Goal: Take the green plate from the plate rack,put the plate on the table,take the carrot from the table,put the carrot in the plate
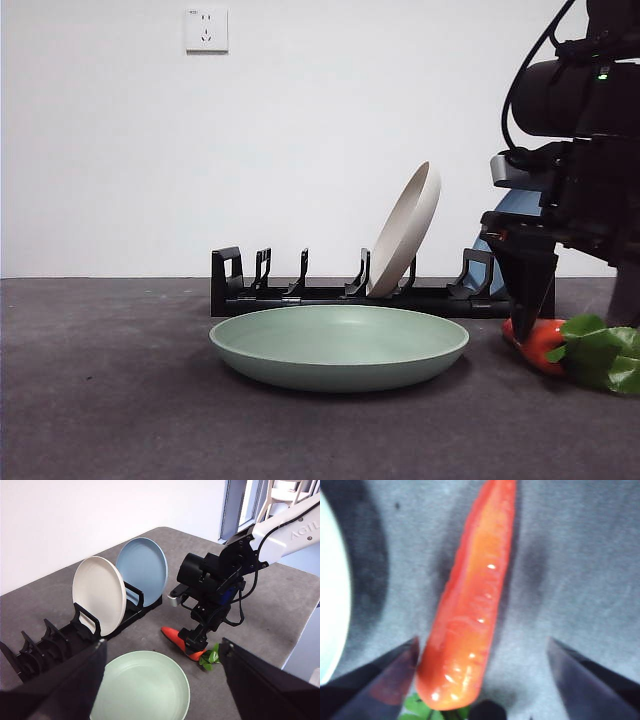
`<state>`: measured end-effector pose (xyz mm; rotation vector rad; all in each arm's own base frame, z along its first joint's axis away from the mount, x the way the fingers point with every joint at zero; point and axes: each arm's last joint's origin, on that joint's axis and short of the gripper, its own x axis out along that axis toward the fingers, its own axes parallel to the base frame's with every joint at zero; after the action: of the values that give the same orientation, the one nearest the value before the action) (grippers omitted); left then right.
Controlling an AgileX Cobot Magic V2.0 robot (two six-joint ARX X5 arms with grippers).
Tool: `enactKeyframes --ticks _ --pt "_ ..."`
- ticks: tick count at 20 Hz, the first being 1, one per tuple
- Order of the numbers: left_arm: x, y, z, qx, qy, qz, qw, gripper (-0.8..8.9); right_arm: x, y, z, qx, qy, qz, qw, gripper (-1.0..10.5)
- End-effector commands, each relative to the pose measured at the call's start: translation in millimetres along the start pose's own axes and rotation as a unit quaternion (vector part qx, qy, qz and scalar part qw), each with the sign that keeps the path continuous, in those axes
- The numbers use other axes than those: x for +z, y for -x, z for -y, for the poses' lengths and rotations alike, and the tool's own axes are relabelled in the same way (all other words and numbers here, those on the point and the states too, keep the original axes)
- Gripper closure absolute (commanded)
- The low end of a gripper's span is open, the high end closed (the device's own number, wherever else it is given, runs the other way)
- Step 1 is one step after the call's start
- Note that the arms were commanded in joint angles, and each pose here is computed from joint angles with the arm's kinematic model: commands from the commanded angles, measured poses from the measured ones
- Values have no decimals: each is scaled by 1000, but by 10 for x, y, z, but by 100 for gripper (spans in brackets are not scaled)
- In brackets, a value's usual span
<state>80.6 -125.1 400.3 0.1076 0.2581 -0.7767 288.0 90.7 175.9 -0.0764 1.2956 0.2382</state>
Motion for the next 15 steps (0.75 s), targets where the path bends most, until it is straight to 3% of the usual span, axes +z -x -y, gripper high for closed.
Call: enactKeyframes --ticks 1,5,7,11,15 --pt "0 -2 -1 2 4 3 1000 436 2 -50 -24 2 -1 -5 1000 767" --pt "12 -2 0 2 6 9 1000 436 -1 -84 -51 14 2 -11 1000 809" --pt "20 -2 0 1 7 13 1000 436 5 -83 -50 14 4 -7 1000 959" --pt "22 -3 0 1 7 14 1000 436 2 -10 -52 12 12 2 1000 958" --pt "19 -2 -1 2 6 13 1000 436 -35 457 -72 21 11 75 997 958"
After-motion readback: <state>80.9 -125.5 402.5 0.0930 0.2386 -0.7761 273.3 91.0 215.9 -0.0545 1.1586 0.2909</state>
